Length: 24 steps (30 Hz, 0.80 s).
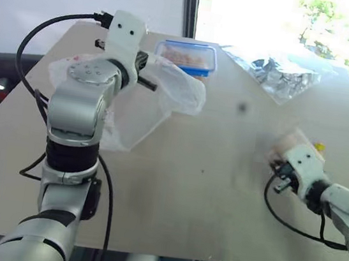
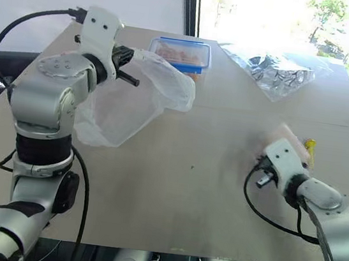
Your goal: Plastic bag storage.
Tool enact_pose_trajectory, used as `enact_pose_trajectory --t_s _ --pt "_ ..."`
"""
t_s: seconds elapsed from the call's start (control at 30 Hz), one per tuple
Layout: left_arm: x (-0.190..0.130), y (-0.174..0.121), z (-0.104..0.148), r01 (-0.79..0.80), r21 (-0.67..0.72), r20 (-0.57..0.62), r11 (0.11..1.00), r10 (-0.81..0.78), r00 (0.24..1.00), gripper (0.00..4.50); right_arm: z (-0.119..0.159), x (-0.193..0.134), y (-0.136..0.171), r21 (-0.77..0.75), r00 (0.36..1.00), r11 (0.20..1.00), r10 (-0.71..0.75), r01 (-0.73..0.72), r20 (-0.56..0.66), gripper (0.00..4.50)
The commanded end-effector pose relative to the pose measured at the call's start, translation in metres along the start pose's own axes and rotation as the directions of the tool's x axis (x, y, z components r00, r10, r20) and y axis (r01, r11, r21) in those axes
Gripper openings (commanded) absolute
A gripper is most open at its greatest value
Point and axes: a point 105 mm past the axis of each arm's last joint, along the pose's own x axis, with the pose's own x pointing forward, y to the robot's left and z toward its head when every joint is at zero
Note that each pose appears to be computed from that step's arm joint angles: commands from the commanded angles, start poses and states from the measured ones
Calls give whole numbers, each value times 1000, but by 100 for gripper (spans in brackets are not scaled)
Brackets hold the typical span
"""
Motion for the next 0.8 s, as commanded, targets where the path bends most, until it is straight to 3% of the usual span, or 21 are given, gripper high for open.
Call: enact_pose_trajectory --t_s 0.03,0.17,0.4,0.63,0.8 --pt "-4 -1 23 20 -39 74 999 -17 997 0 47 11 35 -62 961 978 207 -199 184 6" --pt "-7 -7 34 83 -79 100 993 -75 992 0 80 55 67 -140 877 919 394 -368 275 6" --pt "-23 -12 44 125 -78 128 989 -114 985 0 108 111 100 -347 757 798 590 -493 281 6" --pt "-42 -24 46 200 -108 123 974 -187 975 0 137 147 118 -477 674 715 678 -511 294 6" --pt "-51 -38 49 315 -160 149 936 -292 945 0 149 150 98 -554 681 697 673 -455 288 6"
